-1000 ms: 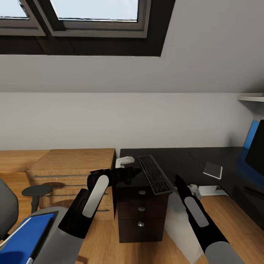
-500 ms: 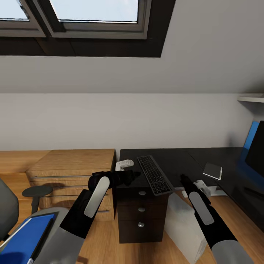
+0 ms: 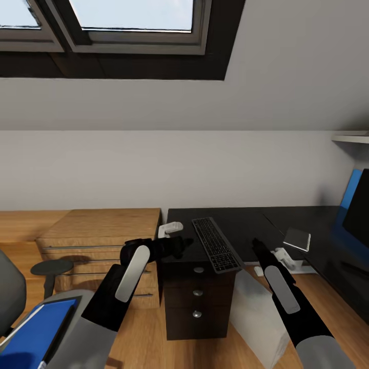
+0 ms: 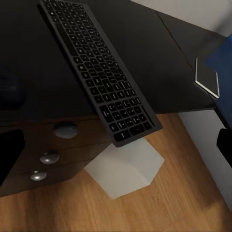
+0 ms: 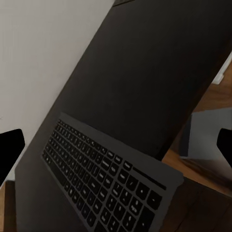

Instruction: In the bedroom, organize the workspace by keeping the computer under the desk, ensuring the monitor is on the desk, placing the keyboard on the desk next to the monitor, placing the mouse on the desk next to the keyboard, moving the folder from the swivel chair onto the desk next to the mouse, stacking the notebook on top of the folder with the pen on top of the notebook, and positioning the swivel chair next to the desk.

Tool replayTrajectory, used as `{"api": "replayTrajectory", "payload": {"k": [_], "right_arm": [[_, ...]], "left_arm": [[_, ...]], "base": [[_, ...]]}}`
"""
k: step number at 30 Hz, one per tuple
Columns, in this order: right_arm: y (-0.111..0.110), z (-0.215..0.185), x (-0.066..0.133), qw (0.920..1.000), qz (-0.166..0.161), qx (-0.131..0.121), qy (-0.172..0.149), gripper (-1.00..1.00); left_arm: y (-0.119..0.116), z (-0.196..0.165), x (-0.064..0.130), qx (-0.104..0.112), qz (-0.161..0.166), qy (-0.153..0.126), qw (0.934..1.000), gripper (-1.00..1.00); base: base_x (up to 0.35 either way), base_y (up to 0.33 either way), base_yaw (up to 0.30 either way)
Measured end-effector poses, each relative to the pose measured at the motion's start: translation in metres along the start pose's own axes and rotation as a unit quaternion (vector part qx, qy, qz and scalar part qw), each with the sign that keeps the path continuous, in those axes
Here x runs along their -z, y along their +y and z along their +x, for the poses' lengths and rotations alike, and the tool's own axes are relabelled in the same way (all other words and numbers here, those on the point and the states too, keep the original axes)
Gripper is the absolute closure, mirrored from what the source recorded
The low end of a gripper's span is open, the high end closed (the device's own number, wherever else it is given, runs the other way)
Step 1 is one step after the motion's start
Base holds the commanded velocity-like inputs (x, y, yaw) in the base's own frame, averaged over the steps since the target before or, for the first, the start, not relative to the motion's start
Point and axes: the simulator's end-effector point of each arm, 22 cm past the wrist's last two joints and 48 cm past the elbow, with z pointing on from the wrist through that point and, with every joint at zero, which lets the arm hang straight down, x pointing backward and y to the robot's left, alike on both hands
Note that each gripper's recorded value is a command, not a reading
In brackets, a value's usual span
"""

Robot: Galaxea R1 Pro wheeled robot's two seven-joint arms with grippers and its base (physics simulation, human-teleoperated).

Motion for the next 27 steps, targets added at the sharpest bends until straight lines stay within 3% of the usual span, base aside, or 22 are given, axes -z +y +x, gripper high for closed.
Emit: {"api": "replayTrajectory", "payload": {"k": [15,19,27], "right_arm": [[0.0074,-0.0022,0.0005,0.9998,-0.018,0.002,-0.002,-1.00],[0.0078,-0.0009,0.0008,0.9998,-0.019,0.002,-0.001,-1.00],[0.0079,0.0004,0.0010,0.9998,-0.018,0.002,-0.001,-1.00]], "left_arm": [[0.0038,-0.0023,0.0009,0.005,-0.002,-0.003,1.0000,-1.00],[0.0046,-0.0027,0.0010,0.006,-0.003,-0.003,1.0000,-1.00],[0.0050,-0.0036,0.0018,0.005,-0.004,-0.005,1.0000,-1.00]], "base": [[0.000,-0.262,0.000],[0.005,-0.049,0.000],[0.225,-0.231,0.000]]}}
